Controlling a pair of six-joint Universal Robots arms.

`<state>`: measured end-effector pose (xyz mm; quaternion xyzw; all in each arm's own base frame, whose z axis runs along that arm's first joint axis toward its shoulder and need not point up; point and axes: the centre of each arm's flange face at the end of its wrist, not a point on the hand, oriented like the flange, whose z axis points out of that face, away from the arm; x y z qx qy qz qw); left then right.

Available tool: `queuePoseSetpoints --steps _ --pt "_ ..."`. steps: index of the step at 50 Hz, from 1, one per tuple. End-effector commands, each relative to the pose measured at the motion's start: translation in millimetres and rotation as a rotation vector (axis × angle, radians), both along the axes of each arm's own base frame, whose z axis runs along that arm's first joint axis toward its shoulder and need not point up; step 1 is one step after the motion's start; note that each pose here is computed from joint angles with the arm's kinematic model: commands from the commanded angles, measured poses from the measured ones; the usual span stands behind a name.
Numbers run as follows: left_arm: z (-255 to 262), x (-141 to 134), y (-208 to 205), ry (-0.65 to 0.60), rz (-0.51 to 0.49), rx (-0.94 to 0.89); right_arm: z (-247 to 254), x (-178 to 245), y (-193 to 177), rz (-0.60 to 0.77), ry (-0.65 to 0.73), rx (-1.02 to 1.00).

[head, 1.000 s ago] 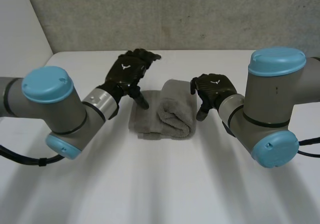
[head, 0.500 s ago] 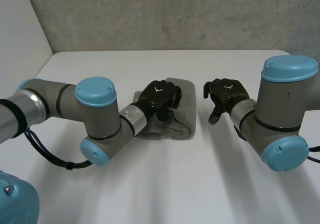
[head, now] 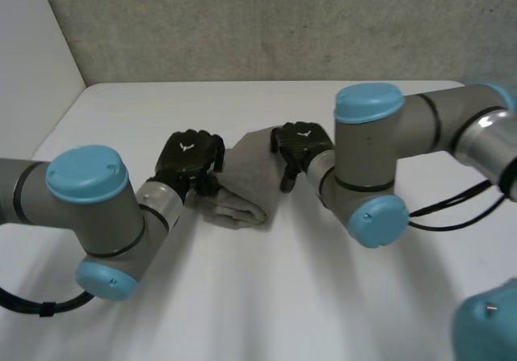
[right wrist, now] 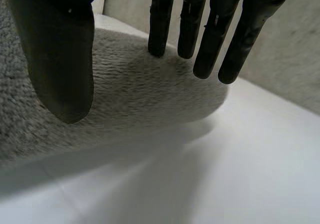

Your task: Fold the towel.

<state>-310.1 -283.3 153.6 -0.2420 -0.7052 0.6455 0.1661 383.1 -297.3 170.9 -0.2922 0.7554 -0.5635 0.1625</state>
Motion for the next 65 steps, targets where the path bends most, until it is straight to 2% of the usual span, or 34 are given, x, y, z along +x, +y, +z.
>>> queuePoseSetpoints --steps 1,16,30,37,41,47,50,52,55,57,65 --pt "-14 2 11 -0.024 -0.008 0.037 -15 11 -5 -0.031 -0.059 0.12" --pt "-21 12 22 -0.046 -0.002 0.079 -22 22 -14 -0.018 -0.112 0.15" --pt "-17 15 16 -0.042 0.012 0.071 -41 25 -16 -0.004 -0.104 0.172" --pt "26 18 -1 0.022 0.033 -0.041 -18 23 -14 -0.016 -0.132 0.167" --pt "62 7 -8 0.071 -0.029 -0.133 -9 22 -14 -0.025 -0.155 0.165" --pt "81 -4 -17 0.103 -0.107 -0.165 -17 22 -13 -0.028 -0.143 0.184" --pt "62 -15 -29 0.086 -0.139 -0.116 -27 21 -13 -0.032 -0.13 0.202" --pt "26 -23 -37 0.026 -0.147 0.003 -32 21 -13 -0.035 -0.125 0.209" --pt "12 -25 -38 -0.007 -0.15 0.065 -33 21 -13 -0.036 -0.124 0.211" --pt "-14 -26 -40 -0.085 -0.154 0.163 -33 21 -13 -0.037 -0.123 0.209" --pt "-24 -25 -42 -0.156 -0.157 0.169 -25 22 -15 -0.039 -0.131 0.185"
